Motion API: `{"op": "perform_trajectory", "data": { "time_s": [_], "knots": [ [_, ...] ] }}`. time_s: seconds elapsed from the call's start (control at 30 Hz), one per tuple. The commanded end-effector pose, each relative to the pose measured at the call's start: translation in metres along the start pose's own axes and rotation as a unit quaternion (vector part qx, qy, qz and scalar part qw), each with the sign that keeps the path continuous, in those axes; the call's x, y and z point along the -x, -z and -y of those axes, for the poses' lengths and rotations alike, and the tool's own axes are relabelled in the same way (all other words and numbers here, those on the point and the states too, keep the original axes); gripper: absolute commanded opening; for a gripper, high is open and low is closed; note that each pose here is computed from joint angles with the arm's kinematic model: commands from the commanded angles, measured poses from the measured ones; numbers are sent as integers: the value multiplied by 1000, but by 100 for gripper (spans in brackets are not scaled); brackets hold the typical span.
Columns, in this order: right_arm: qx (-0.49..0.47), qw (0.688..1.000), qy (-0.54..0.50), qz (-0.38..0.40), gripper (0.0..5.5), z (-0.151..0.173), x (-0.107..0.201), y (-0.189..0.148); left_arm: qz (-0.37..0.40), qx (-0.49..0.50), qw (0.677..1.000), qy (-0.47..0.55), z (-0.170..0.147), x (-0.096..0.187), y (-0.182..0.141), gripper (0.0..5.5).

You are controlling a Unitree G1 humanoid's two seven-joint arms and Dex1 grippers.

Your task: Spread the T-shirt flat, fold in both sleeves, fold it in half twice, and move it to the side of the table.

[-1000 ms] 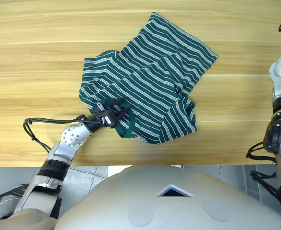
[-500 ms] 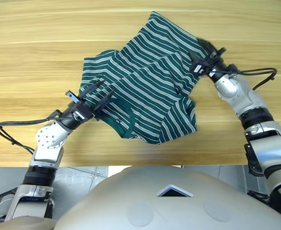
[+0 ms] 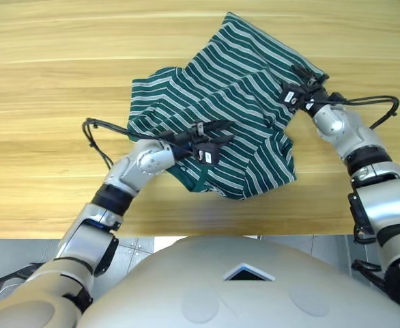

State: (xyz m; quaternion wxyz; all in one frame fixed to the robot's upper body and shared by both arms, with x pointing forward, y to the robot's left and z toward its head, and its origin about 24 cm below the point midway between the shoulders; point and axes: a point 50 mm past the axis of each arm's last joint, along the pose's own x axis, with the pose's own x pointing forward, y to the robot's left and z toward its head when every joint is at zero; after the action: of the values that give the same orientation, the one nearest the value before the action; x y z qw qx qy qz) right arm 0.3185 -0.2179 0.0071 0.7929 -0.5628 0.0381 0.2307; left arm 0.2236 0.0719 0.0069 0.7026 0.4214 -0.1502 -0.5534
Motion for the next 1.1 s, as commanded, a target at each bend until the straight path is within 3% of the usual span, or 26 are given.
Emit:
{"op": "perform_trajectory", "data": {
  "time_s": [0.03, 0.23, 0.37, 0.77, 0.93, 1.1],
  "knots": [
    [7, 1000, -21, -8, 228, -4, -9, -6, 16, -3, 997, 78, 24, -2, 2, 169],
    [18, 998, -16, -59, 228, 12, -13, 6, 110, 136, 984, 41, 37, 41, -19, 169],
    [23, 995, -17, -95, 228, 19, -12, 15, 122, 212, 969, 17, 41, 56, -22, 169],
    [34, 993, -18, -110, 228, 30, -26, 3, 157, 321, 933, 43, 61, 63, -36, 169],
    [33, 994, -17, -107, 228, 28, -31, -4, 147, 296, 934, -137, 2, 62, -10, 169],
    [34, 993, -27, -109, 228, 21, -30, -3, 183, 264, 928, -187, -28, 48, -13, 169]
  ]
}}
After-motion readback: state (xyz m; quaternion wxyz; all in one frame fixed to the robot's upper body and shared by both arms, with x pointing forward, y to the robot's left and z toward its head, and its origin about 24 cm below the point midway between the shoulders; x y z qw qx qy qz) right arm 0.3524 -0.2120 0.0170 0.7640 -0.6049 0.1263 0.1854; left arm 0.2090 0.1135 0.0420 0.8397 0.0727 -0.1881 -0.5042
